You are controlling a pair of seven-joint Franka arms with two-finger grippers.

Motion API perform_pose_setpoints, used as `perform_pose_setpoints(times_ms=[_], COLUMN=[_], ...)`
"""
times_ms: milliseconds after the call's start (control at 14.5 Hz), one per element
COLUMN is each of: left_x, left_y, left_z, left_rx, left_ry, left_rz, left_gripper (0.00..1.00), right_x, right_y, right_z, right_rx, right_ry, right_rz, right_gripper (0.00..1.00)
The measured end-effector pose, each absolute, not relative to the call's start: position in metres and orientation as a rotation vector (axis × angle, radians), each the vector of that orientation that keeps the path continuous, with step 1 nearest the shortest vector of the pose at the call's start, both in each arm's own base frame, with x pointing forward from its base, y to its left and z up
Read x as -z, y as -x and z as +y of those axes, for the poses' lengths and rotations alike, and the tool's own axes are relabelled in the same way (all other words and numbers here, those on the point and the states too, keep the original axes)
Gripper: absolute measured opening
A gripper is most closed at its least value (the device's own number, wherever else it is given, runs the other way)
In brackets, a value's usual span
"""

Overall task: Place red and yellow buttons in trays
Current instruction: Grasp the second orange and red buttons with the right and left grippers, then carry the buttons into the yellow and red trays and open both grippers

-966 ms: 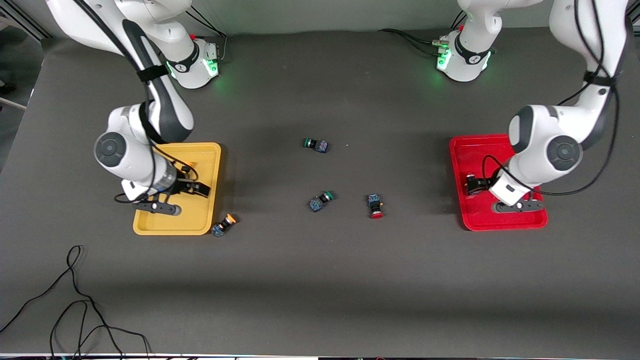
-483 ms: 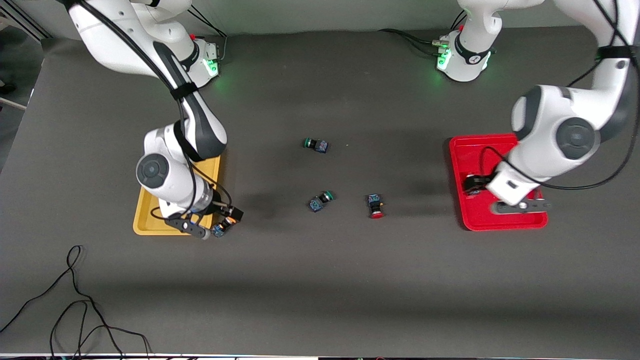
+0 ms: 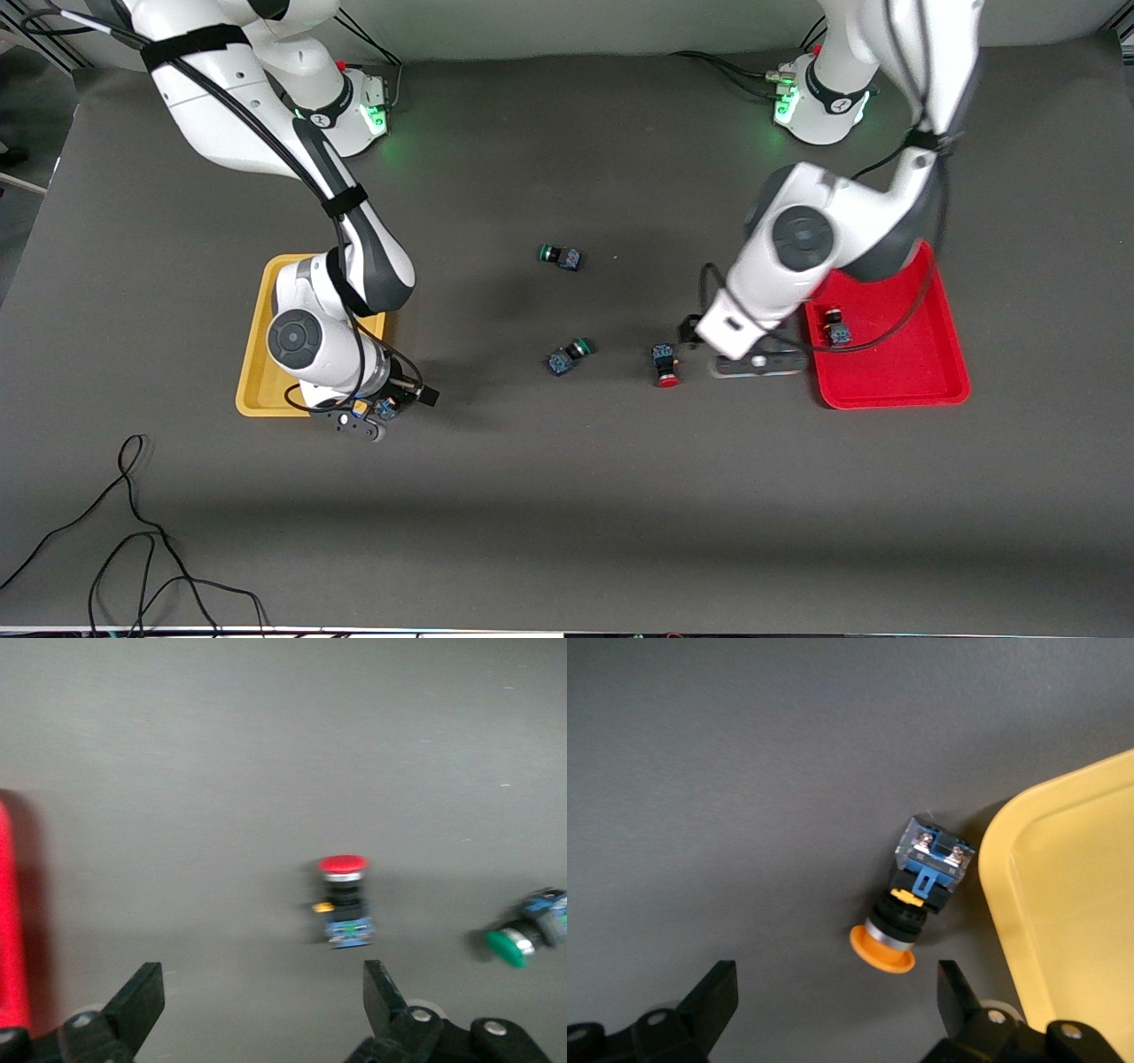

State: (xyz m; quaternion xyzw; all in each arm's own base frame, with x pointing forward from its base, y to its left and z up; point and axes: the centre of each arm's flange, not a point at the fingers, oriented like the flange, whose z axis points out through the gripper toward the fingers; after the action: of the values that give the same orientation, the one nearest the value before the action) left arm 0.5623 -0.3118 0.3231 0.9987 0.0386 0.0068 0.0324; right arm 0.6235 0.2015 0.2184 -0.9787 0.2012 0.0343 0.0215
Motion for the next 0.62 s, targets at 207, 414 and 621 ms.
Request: perform_pose_setpoints(times_ms=[207,414,621], left_x=[-0.286,-0.235,-0.198], left_y=[-0.570,-0.587,-0.589], left_z=[-0.351,-0.363,-0.360], left_rx=[-0.003,-0.057,-0.030], left_ry=[-3.089,-3.083,-3.096], left_rz=[0.143,0.173,0.178], left_gripper=[1.00,1.00,1.00], right_x=[-0.202,-0.192,-0.191], right_y=[-0.623,-0.623,-0.624], right_z=[0.196,0.194,0.194], right_rx=[-0.133,-0.142,-0.136], right_ry=[3.045,3.050,3.052], right_rz=[0.639,0.645,0.641], right_gripper=[1.00,1.00,0.97])
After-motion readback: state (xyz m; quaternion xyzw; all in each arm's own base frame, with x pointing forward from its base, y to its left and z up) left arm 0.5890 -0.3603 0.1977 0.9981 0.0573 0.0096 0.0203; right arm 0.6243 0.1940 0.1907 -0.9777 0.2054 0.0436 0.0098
